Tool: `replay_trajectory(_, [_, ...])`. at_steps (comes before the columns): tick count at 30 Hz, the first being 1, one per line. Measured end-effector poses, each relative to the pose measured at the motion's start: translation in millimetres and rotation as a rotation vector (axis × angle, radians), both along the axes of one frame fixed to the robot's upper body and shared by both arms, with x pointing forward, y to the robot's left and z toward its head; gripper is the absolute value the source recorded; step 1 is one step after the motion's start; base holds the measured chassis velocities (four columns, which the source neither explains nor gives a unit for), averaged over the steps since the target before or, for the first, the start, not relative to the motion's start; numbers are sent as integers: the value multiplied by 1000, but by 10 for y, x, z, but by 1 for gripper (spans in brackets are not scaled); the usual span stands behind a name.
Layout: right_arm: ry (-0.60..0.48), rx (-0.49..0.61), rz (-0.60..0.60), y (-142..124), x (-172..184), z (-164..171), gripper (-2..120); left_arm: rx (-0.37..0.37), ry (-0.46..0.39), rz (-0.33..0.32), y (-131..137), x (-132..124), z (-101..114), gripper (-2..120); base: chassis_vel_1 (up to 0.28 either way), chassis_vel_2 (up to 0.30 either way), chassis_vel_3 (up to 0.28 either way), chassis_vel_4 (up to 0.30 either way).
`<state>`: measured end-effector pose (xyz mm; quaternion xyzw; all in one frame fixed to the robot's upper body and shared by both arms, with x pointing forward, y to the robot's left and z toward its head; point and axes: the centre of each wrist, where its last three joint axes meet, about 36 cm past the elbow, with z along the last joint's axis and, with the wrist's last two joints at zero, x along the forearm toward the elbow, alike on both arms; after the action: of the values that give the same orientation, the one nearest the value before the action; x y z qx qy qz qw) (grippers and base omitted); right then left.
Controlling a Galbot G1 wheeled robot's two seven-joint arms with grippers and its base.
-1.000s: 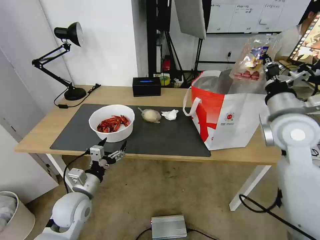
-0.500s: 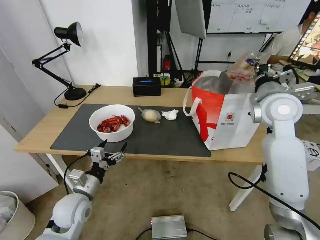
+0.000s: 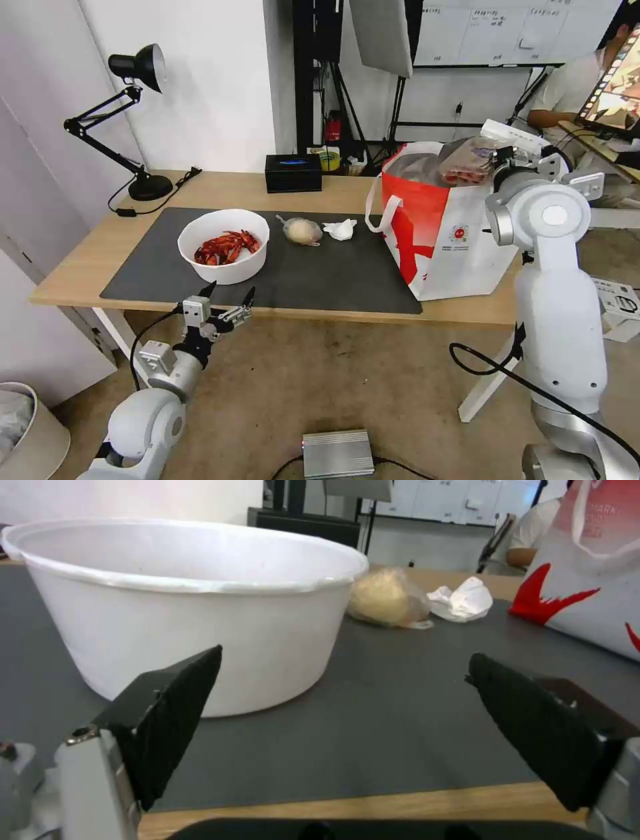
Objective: Pick up the trash from the table and place it into the takeout bag.
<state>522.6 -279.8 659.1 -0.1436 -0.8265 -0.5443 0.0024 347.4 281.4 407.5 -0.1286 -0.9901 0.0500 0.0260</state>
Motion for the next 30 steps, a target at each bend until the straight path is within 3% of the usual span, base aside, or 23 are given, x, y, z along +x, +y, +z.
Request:
replay_trajectory(13, [-17, -6, 9, 2, -85, -21, 62, 1, -4, 3, 8, -9, 12, 100, 0, 0, 0, 0])
replay_trajectory(16, [-98, -12, 36, 7, -168, -81, 78, 1, -10, 4, 16, -8, 33, 100, 0, 0, 0, 0])
replay_trajectory(23, [-277, -46, 124, 30, -313, -185, 98, 3, -17, 10, 42, -14, 60, 100, 0, 0, 0, 0])
replay_trajectory(30, [-467, -136, 257, 196, -540, -379, 100, -1, -28, 20, 59, -35, 58, 100, 0, 0, 0, 0])
